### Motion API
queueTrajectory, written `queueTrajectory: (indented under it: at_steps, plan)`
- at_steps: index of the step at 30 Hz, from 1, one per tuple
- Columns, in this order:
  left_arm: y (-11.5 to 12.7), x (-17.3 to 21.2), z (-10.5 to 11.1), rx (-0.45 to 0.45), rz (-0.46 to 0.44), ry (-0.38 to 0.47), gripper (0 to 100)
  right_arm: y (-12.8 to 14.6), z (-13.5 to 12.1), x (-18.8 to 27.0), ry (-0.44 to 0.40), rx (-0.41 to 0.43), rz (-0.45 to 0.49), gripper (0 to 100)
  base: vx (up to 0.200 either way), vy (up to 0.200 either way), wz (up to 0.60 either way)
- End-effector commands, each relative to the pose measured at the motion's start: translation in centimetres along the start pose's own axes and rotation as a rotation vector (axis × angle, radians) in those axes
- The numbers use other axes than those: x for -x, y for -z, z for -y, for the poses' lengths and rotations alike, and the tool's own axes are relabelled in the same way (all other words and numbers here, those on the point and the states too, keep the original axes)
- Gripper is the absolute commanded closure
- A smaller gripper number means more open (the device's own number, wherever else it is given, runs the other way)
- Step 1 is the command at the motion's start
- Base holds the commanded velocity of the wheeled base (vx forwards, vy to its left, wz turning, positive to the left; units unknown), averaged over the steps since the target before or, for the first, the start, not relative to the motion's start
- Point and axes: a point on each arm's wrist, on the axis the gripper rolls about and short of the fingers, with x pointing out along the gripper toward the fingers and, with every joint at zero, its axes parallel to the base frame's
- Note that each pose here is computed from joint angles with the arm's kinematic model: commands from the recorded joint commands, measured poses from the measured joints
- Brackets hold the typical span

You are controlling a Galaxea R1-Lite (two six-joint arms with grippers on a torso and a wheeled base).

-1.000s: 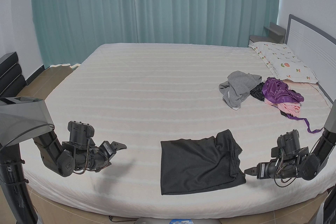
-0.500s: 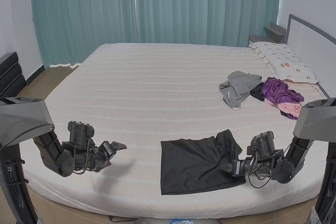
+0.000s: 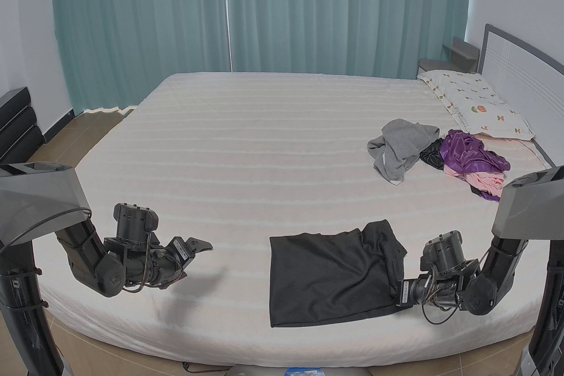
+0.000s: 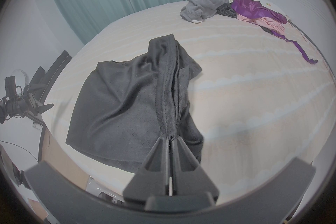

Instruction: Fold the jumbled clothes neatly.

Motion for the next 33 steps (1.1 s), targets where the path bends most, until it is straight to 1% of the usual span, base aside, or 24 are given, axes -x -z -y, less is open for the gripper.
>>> queueTrajectory:
  at_steps: [1,4,11,14,15,21,22,24,26,29,30,31,32,33]
  plan:
    - [0.0,0.0,0.0,0.0,0.001,0.0,0,0.0,0.8,0.8,0.016,-0.016,0.005,100,0.0,0.0,0.0]
    - [0.0,0.0,0.0,0.0,0.0,-0.001,0,0.0,1.3,0.8,0.028,-0.026,-0.001,100,0.0,0.0,0.0]
    - [0.0,0.0,0.0,0.0,0.0,-0.001,0,0.8,2.0,1.3,0.05,0.003,-0.028,100,0.0,0.0,0.0]
    - [0.0,0.0,0.0,0.0,0.001,0.0,0,0.8,2.3,1.4,0.061,-0.005,-0.03,100,0.0,0.0,0.0]
    - [0.0,0.0,0.0,-0.001,0.0,0.001,0,0.8,2.5,1.7,0.063,-0.009,-0.024,0,0.0,0.0,0.0]
    - [0.0,0.0,0.0,-0.001,0.0,0.001,0,-0.4,3.0,1.8,0.055,-0.033,0.017,0,0.0,0.0,0.0]
    - [0.1,0.0,0.0,-0.001,-0.001,0.0,0,-1.3,2.9,1.5,0.041,-0.052,0.047,0,0.0,0.0,0.0]
    - [0.1,0.0,0.0,-0.001,-0.001,0.0,0,-2.2,2.6,1.0,0.024,-0.072,0.069,0,0.0,0.0,0.0]
    - [0.1,0.0,0.0,0.001,-0.001,0.0,0,-3.4,2.2,-1.0,-0.011,-0.134,0.083,0,0.0,0.0,0.0]
    - [0.0,0.0,0.0,0.0,0.0,0.001,0,-4.7,1.9,-4.3,-0.031,-0.222,0.102,0,0.0,0.0,0.0]
    - [0.0,0.0,0.0,0.0,0.0,0.001,0,-5.1,1.9,-5.1,-0.039,-0.244,0.111,0,0.0,0.0,0.0]
    - [0.1,-0.1,0.1,-0.001,-0.001,0.001,0,-5.2,1.8,-5.2,-0.042,-0.249,0.115,0,0.0,0.0,0.0]
    - [0.4,-0.1,0.2,-0.007,-0.01,0.004,0,-6.1,1.6,-6.6,-0.076,-0.291,0.126,0,0.0,0.0,0.0]
    - [0.4,-0.1,0.2,-0.007,-0.01,0.004,0,-6.1,1.6,-6.6,-0.076,-0.291,0.126,0,0.0,0.0,0.0]
